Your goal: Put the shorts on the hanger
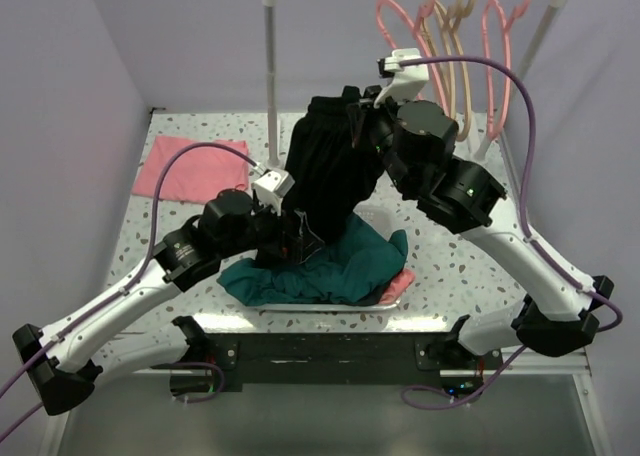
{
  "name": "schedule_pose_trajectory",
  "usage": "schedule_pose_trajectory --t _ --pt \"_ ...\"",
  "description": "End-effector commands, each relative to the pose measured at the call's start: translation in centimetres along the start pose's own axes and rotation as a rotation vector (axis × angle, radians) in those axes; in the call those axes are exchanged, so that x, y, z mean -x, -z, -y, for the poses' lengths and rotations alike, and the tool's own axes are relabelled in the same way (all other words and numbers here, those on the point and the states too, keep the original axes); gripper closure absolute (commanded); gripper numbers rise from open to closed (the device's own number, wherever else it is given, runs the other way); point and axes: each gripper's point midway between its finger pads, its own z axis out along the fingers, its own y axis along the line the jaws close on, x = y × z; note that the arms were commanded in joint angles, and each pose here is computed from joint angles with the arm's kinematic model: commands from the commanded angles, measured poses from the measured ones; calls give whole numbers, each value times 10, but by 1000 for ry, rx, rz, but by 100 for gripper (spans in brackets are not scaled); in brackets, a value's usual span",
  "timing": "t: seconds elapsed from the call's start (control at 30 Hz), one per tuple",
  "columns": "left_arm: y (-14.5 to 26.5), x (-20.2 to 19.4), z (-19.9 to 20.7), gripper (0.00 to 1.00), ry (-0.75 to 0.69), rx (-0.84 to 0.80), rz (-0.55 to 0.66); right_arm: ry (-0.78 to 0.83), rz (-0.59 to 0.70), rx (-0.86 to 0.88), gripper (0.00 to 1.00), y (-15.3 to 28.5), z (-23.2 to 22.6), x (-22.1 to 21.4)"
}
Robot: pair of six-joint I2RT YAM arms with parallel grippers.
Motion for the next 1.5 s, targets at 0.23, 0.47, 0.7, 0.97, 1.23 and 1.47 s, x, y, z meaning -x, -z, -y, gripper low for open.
schedule_pose_trajectory --t 0.23,0.47,0.7,0.97,1.23,1.47 --pt "-1 -4 -56 0 89 308 48 -196 394 -7 100 63 35 145" --pt "30 -7 -154 0 318 704 148 -221 437 64 100 68 22 172" --pt "14 -22 -172 0 385 657 152 -209 422 114 100 58 5 176" --pt "-7 -81 -185 0 385 602 20 -208 432 183 100 53 -13 182" --pt "-40 -95 -146 1 334 379 -19 -225 522 234 100 46 -31 202" --pt "-77 -96 -93 5 380 271 -7 -189 511 238 100 29 -45 201"
